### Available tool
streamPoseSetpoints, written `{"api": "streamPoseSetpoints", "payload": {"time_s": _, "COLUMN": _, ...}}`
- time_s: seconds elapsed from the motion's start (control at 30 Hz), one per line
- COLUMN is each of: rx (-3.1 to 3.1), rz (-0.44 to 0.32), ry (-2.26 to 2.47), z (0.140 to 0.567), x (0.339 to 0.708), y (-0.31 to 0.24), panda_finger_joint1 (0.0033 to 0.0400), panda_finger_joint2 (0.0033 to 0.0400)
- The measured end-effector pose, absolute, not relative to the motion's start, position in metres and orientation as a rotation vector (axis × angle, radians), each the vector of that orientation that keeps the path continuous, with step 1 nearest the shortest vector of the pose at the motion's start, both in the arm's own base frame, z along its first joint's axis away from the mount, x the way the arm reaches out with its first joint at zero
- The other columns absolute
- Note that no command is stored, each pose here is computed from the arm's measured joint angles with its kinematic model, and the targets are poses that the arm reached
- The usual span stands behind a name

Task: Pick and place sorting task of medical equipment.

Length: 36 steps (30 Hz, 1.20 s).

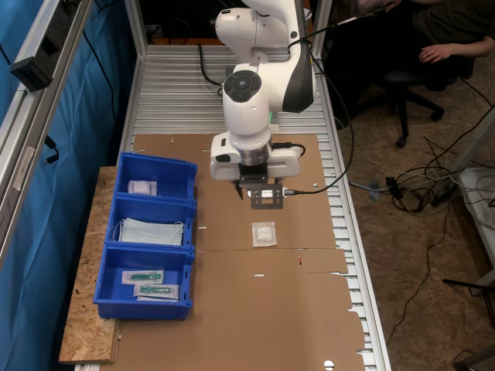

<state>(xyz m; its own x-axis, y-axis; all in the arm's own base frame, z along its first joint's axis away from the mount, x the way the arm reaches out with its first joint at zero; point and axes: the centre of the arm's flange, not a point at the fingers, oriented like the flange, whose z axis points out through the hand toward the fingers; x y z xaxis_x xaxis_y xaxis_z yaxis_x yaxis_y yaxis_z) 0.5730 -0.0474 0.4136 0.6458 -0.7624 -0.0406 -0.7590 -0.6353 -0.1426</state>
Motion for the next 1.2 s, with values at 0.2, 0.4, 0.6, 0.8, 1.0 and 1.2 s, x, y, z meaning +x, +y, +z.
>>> {"api": "streamPoseSetpoints", "payload": {"time_s": 0.2, "rx": -2.774, "rz": -0.048, "ry": 1.242, "z": 0.410, "x": 0.571, "y": -0.049, "panda_finger_joint1": 0.0400, "panda_finger_joint2": 0.0400}}
{"api": "streamPoseSetpoints", "payload": {"time_s": 0.4, "rx": -2.833, "rz": -0.050, "ry": 1.221, "z": 0.403, "x": 0.567, "y": -0.051, "panda_finger_joint1": 0.0400, "panda_finger_joint2": 0.0400}}
{"api": "streamPoseSetpoints", "payload": {"time_s": 0.6, "rx": -2.868, "rz": -0.055, "ry": 1.207, "z": 0.400, "x": 0.566, "y": -0.052, "panda_finger_joint1": 0.0400, "panda_finger_joint2": 0.0400}}
{"api": "streamPoseSetpoints", "payload": {"time_s": 0.8, "rx": -2.888, "rz": -0.068, "ry": 1.196, "z": 0.401, "x": 0.566, "y": -0.053, "panda_finger_joint1": 0.0400, "panda_finger_joint2": 0.0400}}
{"api": "streamPoseSetpoints", "payload": {"time_s": 1.0, "rx": -2.898, "rz": -0.078, "ry": 1.190, "z": 0.401, "x": 0.567, "y": -0.053, "panda_finger_joint1": 0.0400, "panda_finger_joint2": 0.0400}}
{"api": "streamPoseSetpoints", "payload": {"time_s": 1.2, "rx": -2.902, "rz": -0.083, "ry": 1.188, "z": 0.401, "x": 0.567, "y": -0.053, "panda_finger_joint1": 0.0400, "panda_finger_joint2": 0.0400}}
